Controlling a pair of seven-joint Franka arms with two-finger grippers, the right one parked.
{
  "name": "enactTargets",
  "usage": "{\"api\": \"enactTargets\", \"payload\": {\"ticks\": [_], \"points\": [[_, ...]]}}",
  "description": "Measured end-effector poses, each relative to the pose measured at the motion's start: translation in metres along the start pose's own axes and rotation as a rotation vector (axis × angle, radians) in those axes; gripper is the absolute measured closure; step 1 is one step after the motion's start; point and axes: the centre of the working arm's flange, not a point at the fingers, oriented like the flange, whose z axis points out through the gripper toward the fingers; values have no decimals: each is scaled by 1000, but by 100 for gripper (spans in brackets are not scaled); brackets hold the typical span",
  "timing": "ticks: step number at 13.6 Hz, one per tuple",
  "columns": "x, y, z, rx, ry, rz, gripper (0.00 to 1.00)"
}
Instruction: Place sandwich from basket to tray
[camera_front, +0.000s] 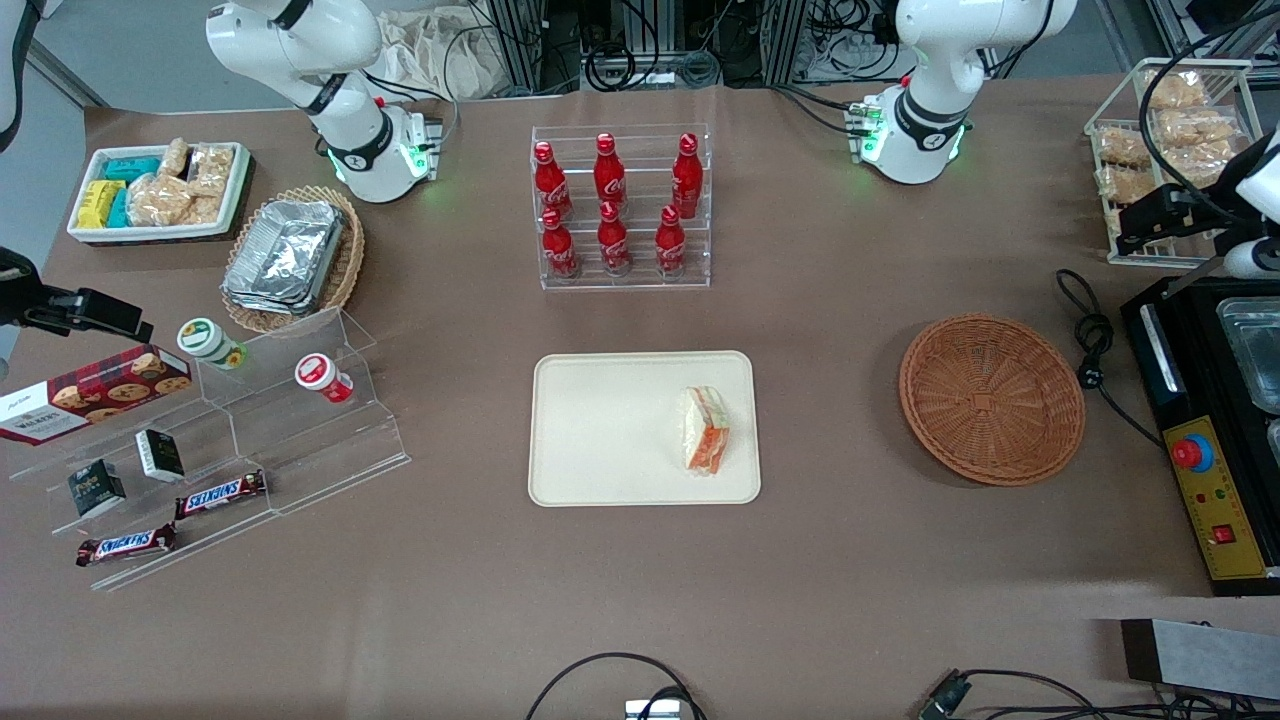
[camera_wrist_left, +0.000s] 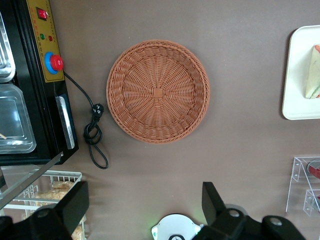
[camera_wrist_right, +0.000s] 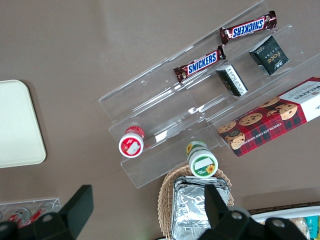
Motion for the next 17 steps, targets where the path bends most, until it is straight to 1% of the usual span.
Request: {"api": "enactTargets", "payload": {"ticks": [3, 8, 17], "points": [[-2, 1, 0, -1, -9, 2, 0], [-3, 17, -4, 3, -3, 33, 0], [-4, 18, -5, 4, 0, 34, 0]]}}
